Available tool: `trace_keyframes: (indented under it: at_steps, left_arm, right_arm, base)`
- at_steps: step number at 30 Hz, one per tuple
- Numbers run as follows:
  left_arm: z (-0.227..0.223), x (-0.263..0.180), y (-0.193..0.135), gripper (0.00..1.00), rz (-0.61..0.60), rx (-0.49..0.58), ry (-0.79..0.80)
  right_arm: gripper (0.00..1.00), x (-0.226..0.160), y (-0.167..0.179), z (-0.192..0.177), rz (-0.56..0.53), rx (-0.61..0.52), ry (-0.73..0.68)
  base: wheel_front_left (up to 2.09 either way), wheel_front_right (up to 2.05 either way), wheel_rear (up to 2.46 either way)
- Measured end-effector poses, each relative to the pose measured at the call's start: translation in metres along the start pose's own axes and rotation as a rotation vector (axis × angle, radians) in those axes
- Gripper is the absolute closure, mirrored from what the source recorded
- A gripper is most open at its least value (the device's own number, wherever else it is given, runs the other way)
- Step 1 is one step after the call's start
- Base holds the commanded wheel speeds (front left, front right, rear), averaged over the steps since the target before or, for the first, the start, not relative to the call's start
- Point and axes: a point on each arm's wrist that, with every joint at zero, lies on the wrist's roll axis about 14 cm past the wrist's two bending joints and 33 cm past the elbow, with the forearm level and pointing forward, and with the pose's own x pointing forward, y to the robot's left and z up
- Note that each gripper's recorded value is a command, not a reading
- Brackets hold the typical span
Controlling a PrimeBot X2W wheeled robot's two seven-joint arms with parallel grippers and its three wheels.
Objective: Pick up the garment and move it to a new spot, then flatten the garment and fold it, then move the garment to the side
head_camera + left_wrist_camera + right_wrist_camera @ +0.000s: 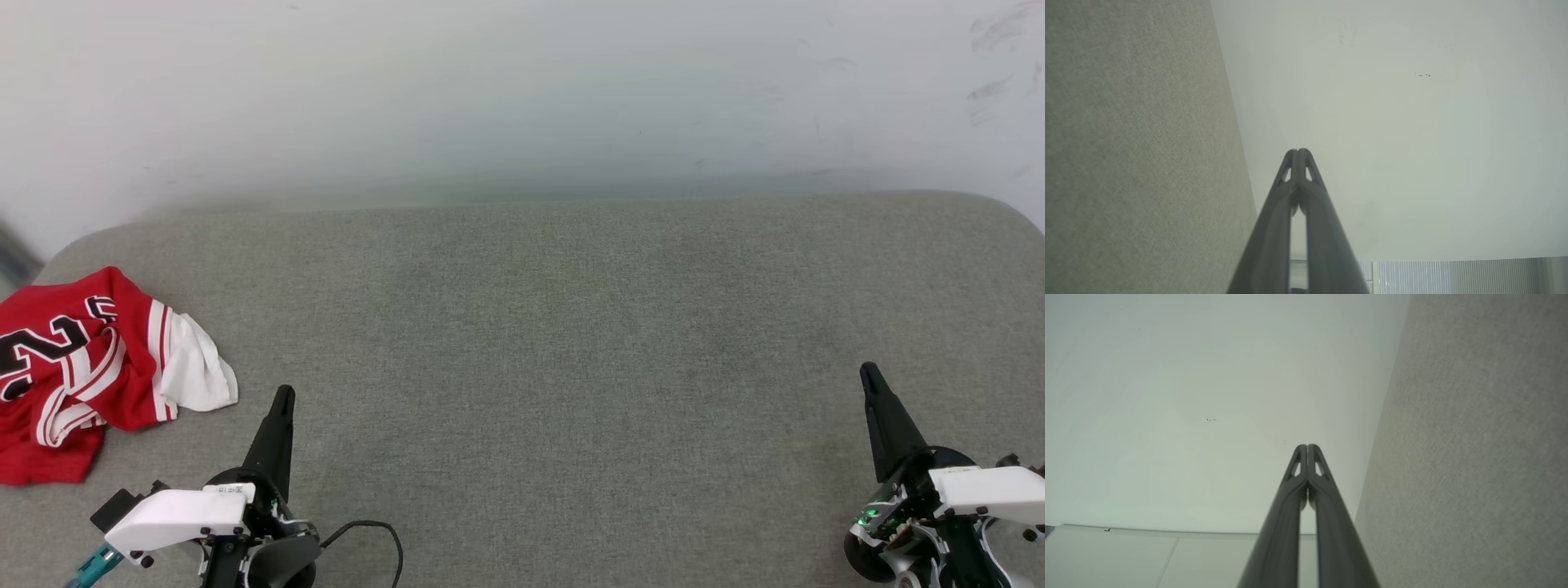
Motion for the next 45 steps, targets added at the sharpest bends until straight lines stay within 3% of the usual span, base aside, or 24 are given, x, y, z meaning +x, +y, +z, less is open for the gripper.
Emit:
trace_keyframes:
  at_steps: [37, 38, 45]
  left_arm:
    - [0.000, 0.000, 0.000, 1.00, 0.001, 0.000, 0.000]
    - [0.000, -0.001, 0.004, 0.00, 0.011, -0.001, 0.001]
    - [0.000, -0.012, 0.025, 0.00, 0.074, -0.004, -0.015]
  right_arm:
    - [1.00, 0.000, 0.000, 0.000, -0.001, 0.000, 0.000]
    - [0.00, -0.001, -0.003, 0.000, -0.009, 0.001, 0.000]
    - [0.00, -0.010, -0.023, 0.000, -0.070, -0.009, -0.010]
  base:
    - [0.00, 0.00, 0.00]
    - [0.00, 0.00, 0.00]
    - [0.00, 0.00, 0.00]
